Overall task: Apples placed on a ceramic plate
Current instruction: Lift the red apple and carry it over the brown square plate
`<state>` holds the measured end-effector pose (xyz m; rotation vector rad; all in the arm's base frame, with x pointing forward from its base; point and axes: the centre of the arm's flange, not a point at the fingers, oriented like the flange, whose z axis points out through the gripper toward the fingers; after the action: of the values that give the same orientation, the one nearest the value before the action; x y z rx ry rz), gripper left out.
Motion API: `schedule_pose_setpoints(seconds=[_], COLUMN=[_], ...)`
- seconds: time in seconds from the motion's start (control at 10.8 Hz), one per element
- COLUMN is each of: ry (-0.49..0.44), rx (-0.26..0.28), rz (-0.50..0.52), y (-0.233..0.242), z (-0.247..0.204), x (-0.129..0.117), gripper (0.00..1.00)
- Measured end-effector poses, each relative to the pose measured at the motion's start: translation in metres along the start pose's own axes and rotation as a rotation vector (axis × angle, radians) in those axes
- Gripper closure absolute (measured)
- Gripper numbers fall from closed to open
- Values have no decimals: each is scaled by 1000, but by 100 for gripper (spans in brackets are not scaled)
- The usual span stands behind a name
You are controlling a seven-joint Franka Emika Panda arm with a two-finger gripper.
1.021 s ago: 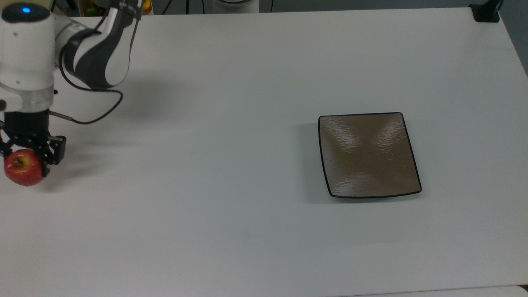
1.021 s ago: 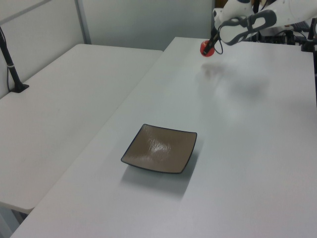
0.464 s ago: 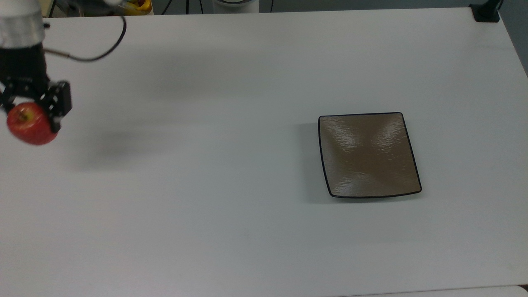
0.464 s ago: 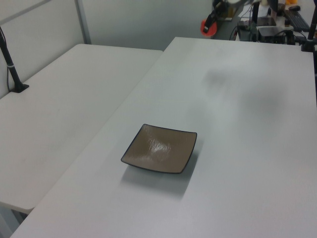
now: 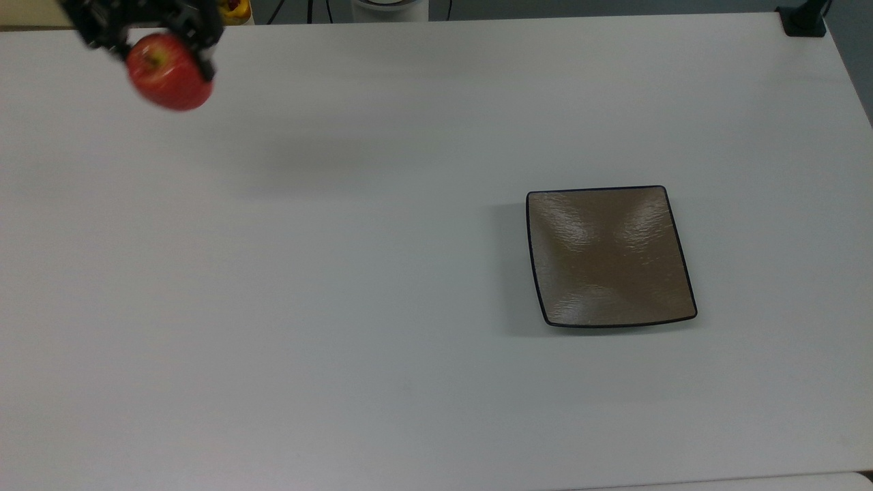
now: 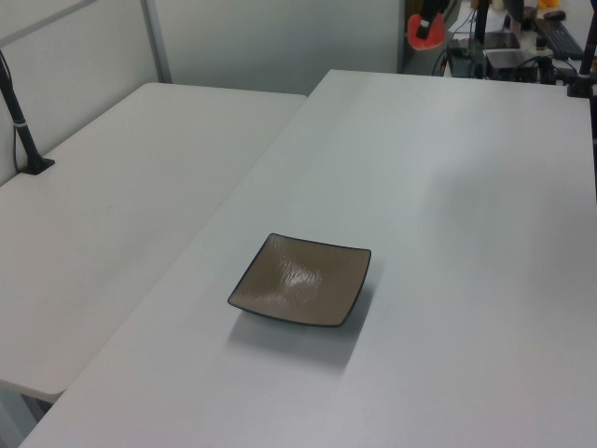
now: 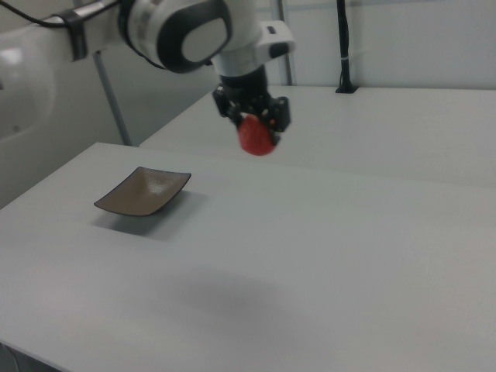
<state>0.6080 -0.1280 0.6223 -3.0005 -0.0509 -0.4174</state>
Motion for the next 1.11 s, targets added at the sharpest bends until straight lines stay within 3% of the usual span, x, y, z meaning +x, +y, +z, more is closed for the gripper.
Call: schedule_pose_setpoints(seconds=[0.28,0.56,0.84,0.93,1.11], ry=[-41,-86,-63,-39,-9], rx=[67,110,137,144,92], rz=[-43,-97,-118,-127,-123], y=[-73,-165,-239,-265,-315], z=[-8,15,35,49,85], x=[-18,-20,-18,-15,-13], gripper=[23,23,23,23,23])
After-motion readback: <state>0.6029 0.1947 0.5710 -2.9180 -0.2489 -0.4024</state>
